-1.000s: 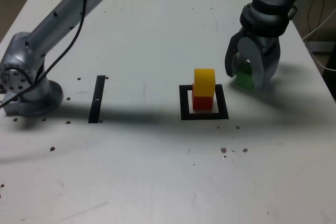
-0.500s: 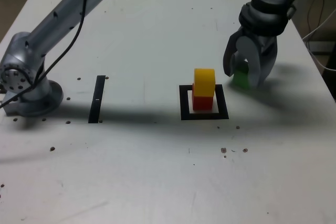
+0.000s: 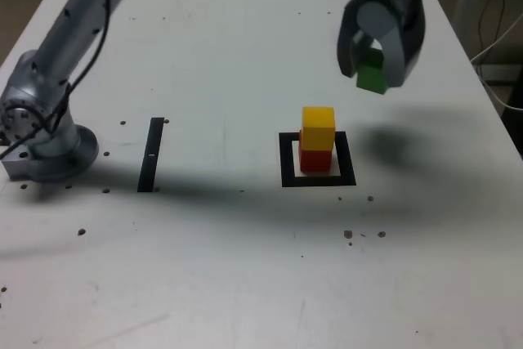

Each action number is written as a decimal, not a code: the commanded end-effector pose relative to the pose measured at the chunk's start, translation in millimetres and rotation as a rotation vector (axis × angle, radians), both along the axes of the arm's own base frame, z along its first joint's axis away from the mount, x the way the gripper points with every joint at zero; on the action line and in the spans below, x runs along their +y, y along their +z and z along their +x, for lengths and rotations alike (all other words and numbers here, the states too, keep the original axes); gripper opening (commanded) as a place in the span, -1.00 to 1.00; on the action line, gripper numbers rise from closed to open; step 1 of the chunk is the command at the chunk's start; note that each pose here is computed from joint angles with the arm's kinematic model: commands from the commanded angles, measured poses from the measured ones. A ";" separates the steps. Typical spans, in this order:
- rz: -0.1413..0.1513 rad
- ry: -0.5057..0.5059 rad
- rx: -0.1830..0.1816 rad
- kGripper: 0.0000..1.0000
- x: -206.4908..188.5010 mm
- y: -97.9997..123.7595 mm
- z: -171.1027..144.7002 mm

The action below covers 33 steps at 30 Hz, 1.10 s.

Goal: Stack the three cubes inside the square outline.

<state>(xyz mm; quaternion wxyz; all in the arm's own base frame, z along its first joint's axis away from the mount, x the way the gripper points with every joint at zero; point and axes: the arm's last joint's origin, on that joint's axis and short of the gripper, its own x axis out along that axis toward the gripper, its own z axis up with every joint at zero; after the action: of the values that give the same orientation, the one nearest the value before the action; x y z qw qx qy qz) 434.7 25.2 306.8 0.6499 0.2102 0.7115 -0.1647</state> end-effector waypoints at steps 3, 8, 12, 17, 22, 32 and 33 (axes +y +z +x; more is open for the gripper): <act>-0.024 0.067 0.009 -0.18 -3.0 13.7 -18.5; -0.039 0.142 0.014 -0.18 -5.0 24.9 -38.8; -0.048 0.210 0.030 -0.18 -6.5 28.6 -53.9; -0.056 0.281 0.044 -0.18 -7.9 31.2 -67.9; -0.062 0.324 0.049 -0.18 -11.6 31.2 -73.3; -0.078 0.370 0.057 -0.18 -25.9 26.9 -72.9; -0.081 0.374 0.061 -0.18 -26.7 26.0 -73.0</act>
<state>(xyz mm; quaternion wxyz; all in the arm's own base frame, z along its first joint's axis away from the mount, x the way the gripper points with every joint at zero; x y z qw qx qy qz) 363.6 -0.6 332.7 0.6585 0.0465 0.7473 -0.0760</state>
